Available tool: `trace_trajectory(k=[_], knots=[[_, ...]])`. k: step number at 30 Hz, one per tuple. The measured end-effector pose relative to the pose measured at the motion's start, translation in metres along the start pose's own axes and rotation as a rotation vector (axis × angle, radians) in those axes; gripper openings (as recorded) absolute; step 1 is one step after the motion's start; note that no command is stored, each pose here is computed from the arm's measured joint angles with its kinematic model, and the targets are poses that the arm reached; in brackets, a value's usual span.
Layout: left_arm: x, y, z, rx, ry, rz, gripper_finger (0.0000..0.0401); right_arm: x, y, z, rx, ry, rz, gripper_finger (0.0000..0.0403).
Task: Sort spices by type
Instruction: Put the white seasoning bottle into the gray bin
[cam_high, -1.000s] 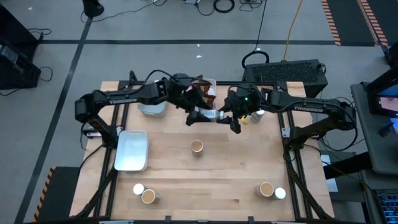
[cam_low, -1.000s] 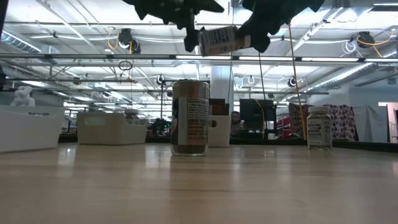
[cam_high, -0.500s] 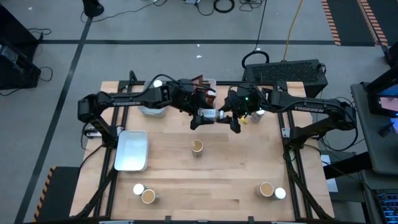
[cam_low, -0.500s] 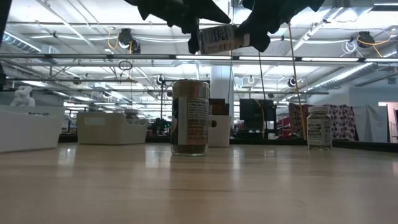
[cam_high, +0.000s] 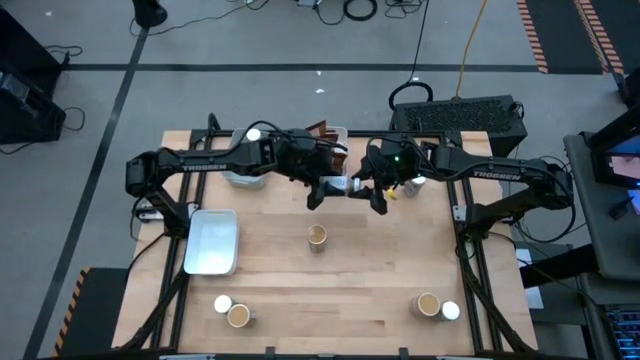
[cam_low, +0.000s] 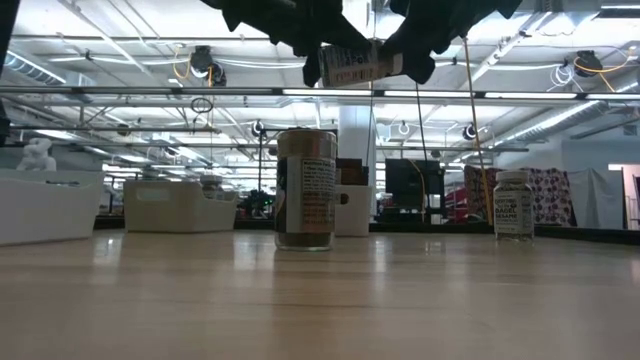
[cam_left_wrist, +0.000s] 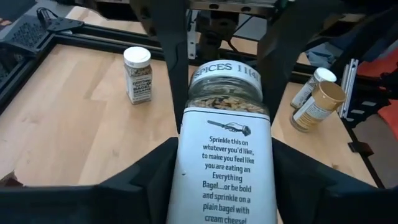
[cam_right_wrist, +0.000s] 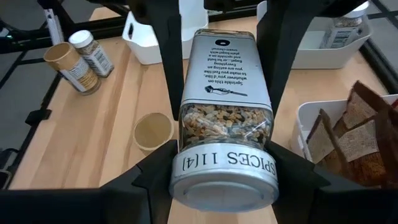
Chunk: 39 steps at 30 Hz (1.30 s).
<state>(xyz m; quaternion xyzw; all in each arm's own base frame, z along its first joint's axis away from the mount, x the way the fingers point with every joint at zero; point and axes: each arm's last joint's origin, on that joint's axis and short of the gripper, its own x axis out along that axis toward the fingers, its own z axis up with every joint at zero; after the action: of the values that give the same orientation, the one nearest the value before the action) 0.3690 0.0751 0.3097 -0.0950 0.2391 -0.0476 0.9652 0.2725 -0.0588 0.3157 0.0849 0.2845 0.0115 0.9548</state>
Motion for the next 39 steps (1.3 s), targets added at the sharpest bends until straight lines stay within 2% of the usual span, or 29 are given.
trace_trajectory(k=[7,12,21,23,28,31,35,39], knots=[[0.000,0.000,0.000,0.016,0.001,0.001,0.0206,0.000,0.000,0.000,-0.008,0.000,-0.002,0.0195],[-0.006,0.004,0.002,-0.004,-0.010,0.012,0.0206,-0.004,0.000,0.000,-0.006,-0.005,-0.020,0.0213],[-0.050,0.008,0.023,0.007,-0.120,0.053,0.0206,-0.038,0.005,0.004,-0.019,-0.069,-0.027,0.0228],[-0.063,0.008,0.031,-0.001,-0.188,0.052,0.0206,-0.045,0.006,0.007,-0.031,-0.104,-0.029,0.0228],[-0.081,0.002,0.057,-0.011,-0.434,-0.071,0.0206,-0.056,0.010,0.018,-0.078,-0.235,-0.030,0.0223],[-0.083,-0.003,0.064,-0.013,-0.604,-0.146,0.0206,-0.060,0.011,0.028,-0.106,-0.339,-0.029,0.0222],[-0.081,-0.006,0.052,-0.070,-0.827,-0.214,0.0206,-0.065,0.013,0.040,-0.117,-0.472,-0.024,0.0222],[-0.077,-0.007,0.034,-0.149,-0.984,-0.143,0.0206,-0.069,0.013,0.047,-0.064,-0.568,-0.070,0.0222]])
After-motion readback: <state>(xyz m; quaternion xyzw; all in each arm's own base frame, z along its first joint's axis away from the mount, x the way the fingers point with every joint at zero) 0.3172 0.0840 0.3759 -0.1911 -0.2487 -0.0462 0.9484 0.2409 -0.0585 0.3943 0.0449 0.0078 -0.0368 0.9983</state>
